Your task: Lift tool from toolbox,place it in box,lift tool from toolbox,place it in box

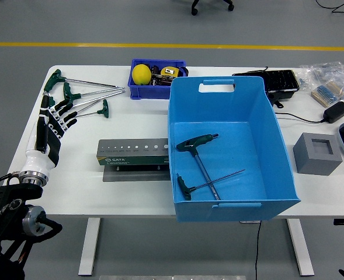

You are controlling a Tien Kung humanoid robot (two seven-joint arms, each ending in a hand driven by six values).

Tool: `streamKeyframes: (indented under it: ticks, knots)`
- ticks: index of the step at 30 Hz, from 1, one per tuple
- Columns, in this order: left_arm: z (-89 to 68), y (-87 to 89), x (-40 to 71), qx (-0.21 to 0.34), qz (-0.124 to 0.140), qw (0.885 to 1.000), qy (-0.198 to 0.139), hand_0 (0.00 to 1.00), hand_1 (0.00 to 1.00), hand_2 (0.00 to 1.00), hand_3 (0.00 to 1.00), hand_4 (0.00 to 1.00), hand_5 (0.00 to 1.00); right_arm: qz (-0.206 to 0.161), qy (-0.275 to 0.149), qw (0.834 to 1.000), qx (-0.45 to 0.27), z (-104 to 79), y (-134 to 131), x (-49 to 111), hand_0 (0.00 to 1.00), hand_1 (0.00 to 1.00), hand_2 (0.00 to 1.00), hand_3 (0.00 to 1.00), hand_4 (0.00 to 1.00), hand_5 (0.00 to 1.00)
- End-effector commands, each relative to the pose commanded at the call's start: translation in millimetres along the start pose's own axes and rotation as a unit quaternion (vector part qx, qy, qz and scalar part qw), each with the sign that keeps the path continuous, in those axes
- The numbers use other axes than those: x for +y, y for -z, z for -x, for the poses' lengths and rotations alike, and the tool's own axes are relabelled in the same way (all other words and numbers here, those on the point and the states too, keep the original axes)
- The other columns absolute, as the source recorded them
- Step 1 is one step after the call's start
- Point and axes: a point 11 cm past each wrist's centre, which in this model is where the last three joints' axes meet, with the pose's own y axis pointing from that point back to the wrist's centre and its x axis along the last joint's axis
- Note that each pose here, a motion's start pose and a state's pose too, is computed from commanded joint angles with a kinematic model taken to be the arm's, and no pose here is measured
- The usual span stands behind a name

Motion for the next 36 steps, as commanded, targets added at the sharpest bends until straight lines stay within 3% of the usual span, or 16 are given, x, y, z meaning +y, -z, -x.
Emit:
streamKeyframes:
  ticks: [36]
  knots:
    - [-1.0,6.0,1.8,-0.006,-0.009,1.000,-0.004,0.768,0.759,0.816,0.756,0.990,0.998,0.002,0.002,1.000,0.005,1.1,-1.9,0.0,0.812,0.752,0.761,0.777,0.998,0.809]
